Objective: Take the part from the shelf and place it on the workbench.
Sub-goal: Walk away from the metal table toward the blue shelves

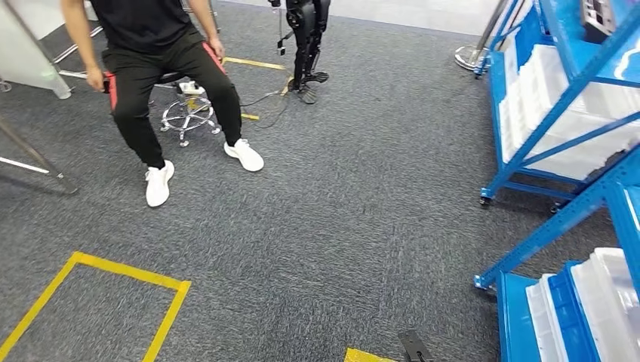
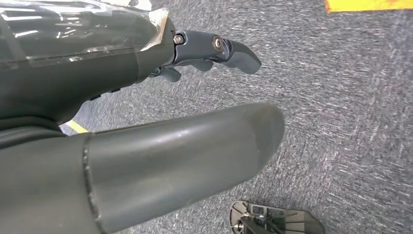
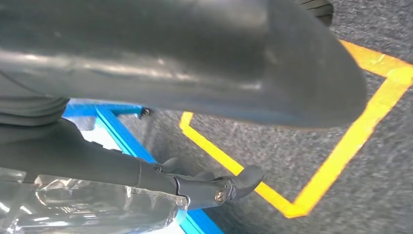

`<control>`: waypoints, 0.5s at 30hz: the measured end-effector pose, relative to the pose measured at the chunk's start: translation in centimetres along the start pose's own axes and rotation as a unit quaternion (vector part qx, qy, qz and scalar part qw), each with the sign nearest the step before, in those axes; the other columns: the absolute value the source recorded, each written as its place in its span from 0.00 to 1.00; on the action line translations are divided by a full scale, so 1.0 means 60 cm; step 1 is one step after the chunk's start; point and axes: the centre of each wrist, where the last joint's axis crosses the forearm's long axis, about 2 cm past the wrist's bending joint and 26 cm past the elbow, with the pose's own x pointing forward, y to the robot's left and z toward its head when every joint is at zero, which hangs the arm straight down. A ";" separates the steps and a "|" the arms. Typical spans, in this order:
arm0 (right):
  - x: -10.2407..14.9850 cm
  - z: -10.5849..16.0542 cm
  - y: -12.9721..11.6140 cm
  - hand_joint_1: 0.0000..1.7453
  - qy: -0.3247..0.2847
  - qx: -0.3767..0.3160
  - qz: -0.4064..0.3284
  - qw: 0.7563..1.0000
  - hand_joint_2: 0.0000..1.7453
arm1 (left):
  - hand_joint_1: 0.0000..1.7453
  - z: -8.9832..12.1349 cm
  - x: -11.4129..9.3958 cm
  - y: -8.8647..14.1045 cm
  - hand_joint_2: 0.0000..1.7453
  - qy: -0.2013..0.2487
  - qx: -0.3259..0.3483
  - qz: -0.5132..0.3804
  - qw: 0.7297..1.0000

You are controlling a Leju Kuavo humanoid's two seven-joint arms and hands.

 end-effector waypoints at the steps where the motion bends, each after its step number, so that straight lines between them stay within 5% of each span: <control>1: 0.000 0.000 0.001 0.00 0.001 0.000 0.000 1.000 0.00 | 0.00 0.000 0.000 0.000 0.00 -0.001 0.000 -0.001 1.000; 15: 0.000 0.000 0.002 0.00 0.004 0.004 0.005 1.000 0.00 | 0.00 0.000 0.001 0.000 0.00 -0.003 0.001 0.000 1.000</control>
